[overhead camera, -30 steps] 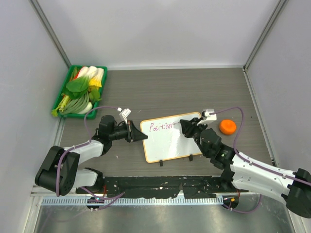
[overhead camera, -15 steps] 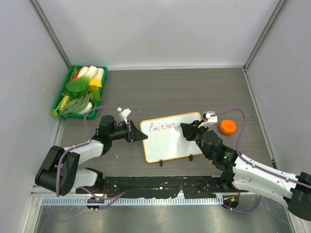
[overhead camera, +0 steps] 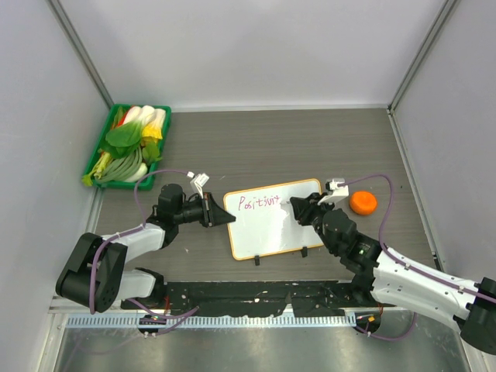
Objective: Write a sentence on the whiteboard
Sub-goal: Write on the whiteboard at the whiteboard stand.
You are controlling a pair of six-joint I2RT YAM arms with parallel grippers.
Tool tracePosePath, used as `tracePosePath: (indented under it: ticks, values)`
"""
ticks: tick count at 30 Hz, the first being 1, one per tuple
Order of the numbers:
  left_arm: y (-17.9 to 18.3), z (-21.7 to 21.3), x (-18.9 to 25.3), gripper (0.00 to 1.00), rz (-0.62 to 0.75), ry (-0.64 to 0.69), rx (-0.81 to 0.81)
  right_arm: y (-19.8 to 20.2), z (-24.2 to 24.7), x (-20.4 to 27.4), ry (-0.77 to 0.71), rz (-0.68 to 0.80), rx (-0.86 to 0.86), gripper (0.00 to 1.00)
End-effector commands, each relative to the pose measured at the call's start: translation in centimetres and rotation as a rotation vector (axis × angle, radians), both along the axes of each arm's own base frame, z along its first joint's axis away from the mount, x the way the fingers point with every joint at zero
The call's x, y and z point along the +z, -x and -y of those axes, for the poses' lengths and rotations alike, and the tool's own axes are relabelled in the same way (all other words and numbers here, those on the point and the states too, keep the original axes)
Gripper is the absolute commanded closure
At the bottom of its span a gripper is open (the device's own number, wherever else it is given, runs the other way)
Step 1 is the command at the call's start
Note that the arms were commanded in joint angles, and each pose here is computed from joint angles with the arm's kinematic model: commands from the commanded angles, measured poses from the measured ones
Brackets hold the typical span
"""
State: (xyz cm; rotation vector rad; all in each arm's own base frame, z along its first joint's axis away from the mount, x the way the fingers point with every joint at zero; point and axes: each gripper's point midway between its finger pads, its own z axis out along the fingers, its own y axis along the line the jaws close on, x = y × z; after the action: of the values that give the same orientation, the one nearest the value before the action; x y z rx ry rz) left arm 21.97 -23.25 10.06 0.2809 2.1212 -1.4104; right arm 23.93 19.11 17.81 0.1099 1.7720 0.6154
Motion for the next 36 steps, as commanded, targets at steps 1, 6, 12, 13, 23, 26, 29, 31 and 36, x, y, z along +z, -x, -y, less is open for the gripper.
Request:
tracePosePath:
  ticks: [1, 6, 12, 13, 23, 26, 29, 31, 36]
  values:
    - [-0.7, -0.9, -2.3, 1.0, -0.009, -0.092, 0.057, -1.0, 0.6, 3.0, -0.016, 0.072, -0.053, 0.99]
    - [-0.8, -0.9, -2.3, 1.0, -0.007, -0.092, 0.057, -1.1, 0.3, 5.3, -0.053, 0.116, -0.043, 1.0]
    - [-0.8, -0.9, -2.3, 1.0, -0.008, -0.092, 0.057, -1.7, 0.1, 5.7, -0.036, 0.129, -0.058, 0.99]
    - [-0.7, -0.9, -2.3, 1.0, -0.008, -0.092, 0.055, -1.7, 0.1, 5.5, -0.031, 0.127, -0.058, 0.99]
    - [-0.7, -0.9, -2.3, 1.0, -0.007, -0.092, 0.055, -1.8, 0.6, 2.9, 0.018, 0.078, -0.079, 0.99]
    - [-0.8, -0.9, -2.3, 1.0, -0.008, -0.092, 0.057, -1.6, 0.8, 2.1, 0.027, 0.057, -0.08, 0.99]
    - [-0.7, -0.9, -2.3, 1.0, -0.008, -0.092, 0.055, -1.3, 0.8, 1.5, 0.031, 0.043, -0.072, 0.99]
    - [-0.8, -0.9, -2.3, 1.0, -0.006, -0.093, 0.057, -1.1, 0.9, 1.2, 0.032, 0.031, -0.069, 0.99]
    - [-0.7, -0.9, -2.3, 1.0, -0.008, -0.092, 0.057, -0.5, 1.2, 0.3, 0.026, 0.01, -0.06, 0.99]
